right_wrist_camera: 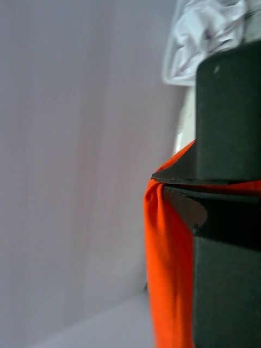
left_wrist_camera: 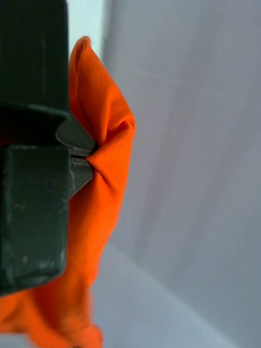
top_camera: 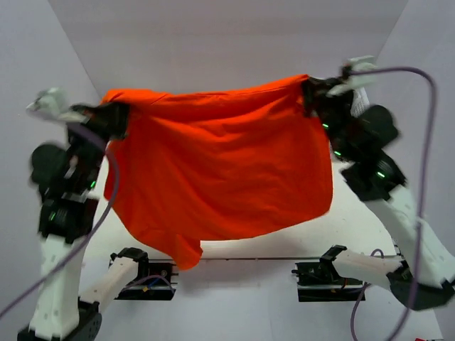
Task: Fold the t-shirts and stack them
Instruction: Flatten out the tshirt
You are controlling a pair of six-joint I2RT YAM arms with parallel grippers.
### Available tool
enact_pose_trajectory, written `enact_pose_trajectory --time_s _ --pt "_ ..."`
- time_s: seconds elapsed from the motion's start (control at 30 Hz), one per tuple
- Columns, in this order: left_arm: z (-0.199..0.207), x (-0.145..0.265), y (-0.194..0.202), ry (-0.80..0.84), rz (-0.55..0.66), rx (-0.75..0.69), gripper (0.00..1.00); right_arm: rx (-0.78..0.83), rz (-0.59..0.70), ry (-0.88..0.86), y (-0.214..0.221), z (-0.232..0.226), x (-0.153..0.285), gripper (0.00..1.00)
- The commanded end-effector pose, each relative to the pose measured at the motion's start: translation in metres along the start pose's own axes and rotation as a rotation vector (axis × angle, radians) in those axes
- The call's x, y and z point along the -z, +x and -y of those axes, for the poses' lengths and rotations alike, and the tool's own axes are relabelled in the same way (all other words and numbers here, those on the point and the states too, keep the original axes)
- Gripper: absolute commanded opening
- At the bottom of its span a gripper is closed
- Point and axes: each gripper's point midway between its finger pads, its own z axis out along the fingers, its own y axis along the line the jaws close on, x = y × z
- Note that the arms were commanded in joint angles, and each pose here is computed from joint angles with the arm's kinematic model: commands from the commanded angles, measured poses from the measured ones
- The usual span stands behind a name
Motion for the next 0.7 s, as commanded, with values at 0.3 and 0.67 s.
enact_pose_trajectory --time_s 0.3,0.67 --pt "-0.255 -0.063 0.325 -0.830 -0.683 -0.128 1.00 -0.028 -0.754 0.272 0.375 0.052 -0.088 0.37" --pt "-0.280 -0.061 0.375 -0.878 -0.853 -0.153 1.00 -0.086 -0.866 0.198 0.415 0.045 -0.070 0.90"
